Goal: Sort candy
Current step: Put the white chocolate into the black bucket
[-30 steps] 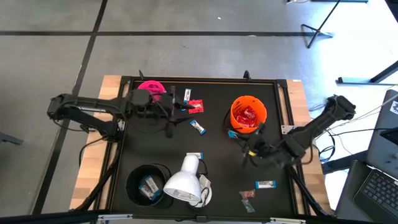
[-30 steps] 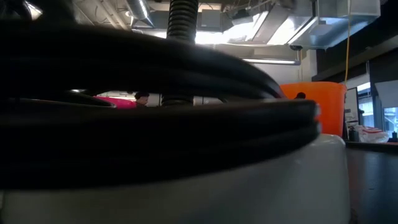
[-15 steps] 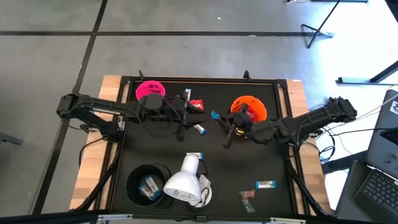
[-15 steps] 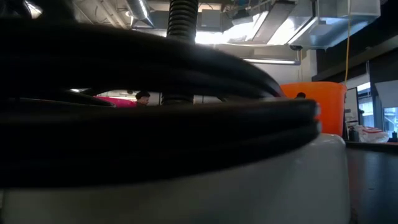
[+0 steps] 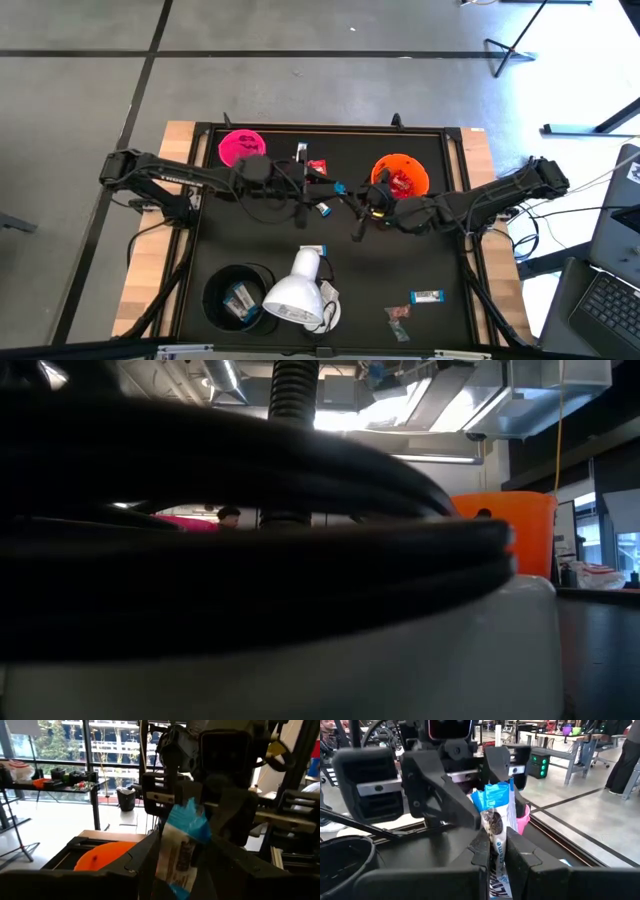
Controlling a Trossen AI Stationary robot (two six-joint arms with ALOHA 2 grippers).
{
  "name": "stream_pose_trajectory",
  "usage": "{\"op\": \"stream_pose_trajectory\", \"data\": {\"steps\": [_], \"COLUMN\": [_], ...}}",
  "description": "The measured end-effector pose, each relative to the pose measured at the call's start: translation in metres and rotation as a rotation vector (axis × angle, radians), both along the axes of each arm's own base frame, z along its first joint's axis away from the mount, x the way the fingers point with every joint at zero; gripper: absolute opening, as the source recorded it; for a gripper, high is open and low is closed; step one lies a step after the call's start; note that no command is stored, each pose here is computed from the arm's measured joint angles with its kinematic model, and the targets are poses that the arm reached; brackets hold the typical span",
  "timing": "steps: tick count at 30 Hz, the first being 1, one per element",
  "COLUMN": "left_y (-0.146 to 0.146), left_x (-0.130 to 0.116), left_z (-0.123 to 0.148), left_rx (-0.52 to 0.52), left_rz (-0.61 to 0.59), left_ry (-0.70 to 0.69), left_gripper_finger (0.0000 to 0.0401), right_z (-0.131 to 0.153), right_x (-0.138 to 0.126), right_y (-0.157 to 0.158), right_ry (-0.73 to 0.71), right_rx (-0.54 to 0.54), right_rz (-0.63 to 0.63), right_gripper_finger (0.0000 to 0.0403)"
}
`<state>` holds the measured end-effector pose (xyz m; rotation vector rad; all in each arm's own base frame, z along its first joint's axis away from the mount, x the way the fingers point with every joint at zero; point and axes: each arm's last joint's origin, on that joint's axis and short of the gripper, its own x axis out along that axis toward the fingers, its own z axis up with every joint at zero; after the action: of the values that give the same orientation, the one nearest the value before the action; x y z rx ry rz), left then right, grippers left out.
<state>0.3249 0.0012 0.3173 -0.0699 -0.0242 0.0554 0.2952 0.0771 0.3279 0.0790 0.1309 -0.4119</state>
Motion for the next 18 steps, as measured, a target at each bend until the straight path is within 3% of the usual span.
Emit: {"op": "stream_pose_trajectory", "data": {"steps": [11, 18], "left_y": [0.0000, -0.0044], "left_x": [-0.0002, -0.0002], "left_z": [0.0006, 0.0007], "left_rx": [0.000, 0.038], "left_rz": [0.057, 0.046], "left_ry": [-0.006, -0.004], "left_gripper_finger": [0.0148, 0.0077], "right_z": [0.0011, 0.0009], "right_x": [0.0000, 0.0001], "right_y": [0.0004, 0.0007], "right_ry": [-0.012, -0.010], "right_rx": [0.003, 0.004], "right_rz": [-0.004, 0.005], "right_gripper_finger": [0.0035, 0.0035]}}
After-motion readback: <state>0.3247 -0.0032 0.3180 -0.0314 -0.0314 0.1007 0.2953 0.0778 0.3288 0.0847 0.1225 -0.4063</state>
